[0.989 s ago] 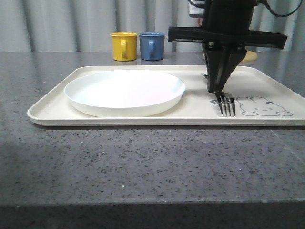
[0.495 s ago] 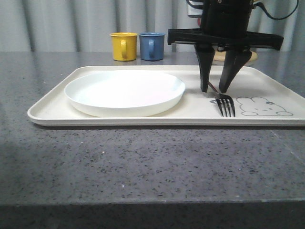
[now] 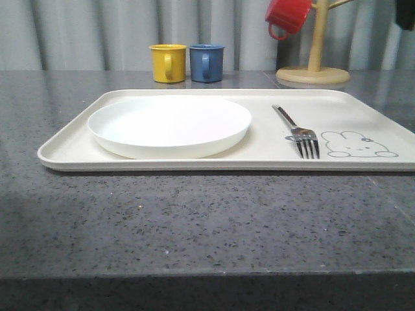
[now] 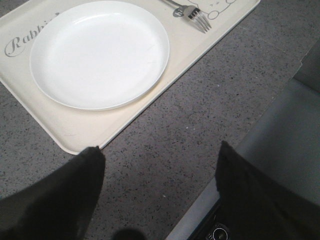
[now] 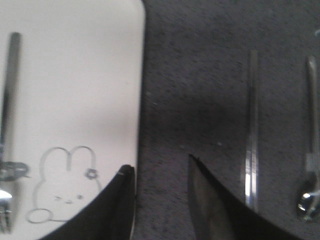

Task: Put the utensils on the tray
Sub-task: 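Move the right gripper over the chopsticks and grasp them, then lower the chopsticks onto the tray beside the fork and release, then grasp the long spoon by its handle with the right gripper, then lower the spoon onto the tray beside the chopsticks and release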

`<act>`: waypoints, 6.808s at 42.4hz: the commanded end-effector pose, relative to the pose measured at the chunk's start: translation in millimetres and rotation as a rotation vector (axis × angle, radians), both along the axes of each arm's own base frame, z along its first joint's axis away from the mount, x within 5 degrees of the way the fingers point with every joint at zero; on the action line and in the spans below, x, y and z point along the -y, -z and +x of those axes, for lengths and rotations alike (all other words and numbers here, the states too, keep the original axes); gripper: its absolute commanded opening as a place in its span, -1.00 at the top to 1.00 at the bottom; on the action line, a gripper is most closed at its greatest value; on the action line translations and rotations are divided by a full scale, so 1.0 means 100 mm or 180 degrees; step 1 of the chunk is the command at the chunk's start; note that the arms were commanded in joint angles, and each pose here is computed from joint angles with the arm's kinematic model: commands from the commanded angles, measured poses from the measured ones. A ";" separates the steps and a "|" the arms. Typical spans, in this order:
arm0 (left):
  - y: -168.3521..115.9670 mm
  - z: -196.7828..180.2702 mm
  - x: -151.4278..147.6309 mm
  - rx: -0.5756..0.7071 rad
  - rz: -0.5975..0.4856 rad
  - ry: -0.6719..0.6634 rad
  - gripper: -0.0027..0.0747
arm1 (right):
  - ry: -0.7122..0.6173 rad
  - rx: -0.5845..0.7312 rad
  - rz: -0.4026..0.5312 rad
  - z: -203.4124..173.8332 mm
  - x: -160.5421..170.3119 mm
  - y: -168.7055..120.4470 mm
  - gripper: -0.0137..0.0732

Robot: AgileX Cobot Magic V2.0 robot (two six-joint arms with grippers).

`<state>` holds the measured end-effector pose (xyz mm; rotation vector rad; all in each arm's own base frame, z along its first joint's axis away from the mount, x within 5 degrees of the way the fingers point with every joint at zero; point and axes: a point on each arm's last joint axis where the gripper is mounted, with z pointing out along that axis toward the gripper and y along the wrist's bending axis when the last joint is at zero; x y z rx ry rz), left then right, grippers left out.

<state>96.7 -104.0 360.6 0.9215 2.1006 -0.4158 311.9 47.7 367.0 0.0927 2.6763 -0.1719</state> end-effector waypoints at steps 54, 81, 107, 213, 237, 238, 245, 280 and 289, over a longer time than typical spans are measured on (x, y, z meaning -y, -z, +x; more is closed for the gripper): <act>-0.13 0.01 0.02 0.0191 -0.0243 0.0011 -0.29 | 0.0273 -0.0654 0.0287 0.21 1.18 0.74 0.00; -0.13 0.01 0.02 0.0191 -0.0243 0.0011 -0.29 | 0.0262 -0.0861 0.0384 0.29 1.18 0.94 0.44; -0.13 0.01 0.02 0.0191 -0.0243 0.0011 -0.29 | -0.0488 -0.0667 0.0928 0.26 0.24 0.37 0.66; -0.13 0.01 0.02 0.0191 -0.0243 0.0011 -0.29 | 0.0415 -0.1088 -0.0001 0.31 1.71 0.84 0.01; -0.13 0.01 0.02 0.0191 -0.0243 0.0011 -0.29 | 0.0410 -0.1131 0.0010 0.35 1.72 0.91 0.61; -0.13 0.01 0.02 0.0191 -0.0243 0.0011 -0.29 | 0.0410 -0.1124 0.0008 0.35 1.72 0.91 0.63; -0.13 0.01 0.02 0.0191 -0.0243 0.0011 -0.29 | 0.0454 -0.1021 0.0014 0.36 1.72 0.83 0.75; -0.13 0.01 0.02 0.0191 -0.0243 0.0011 -0.29 | -0.0294 -0.0849 0.1178 0.52 -0.08 0.50 0.75; -0.13 0.01 0.02 0.0191 -0.0243 0.0011 -0.29 | -0.0115 -0.1055 0.1202 0.61 -0.10 0.72 0.62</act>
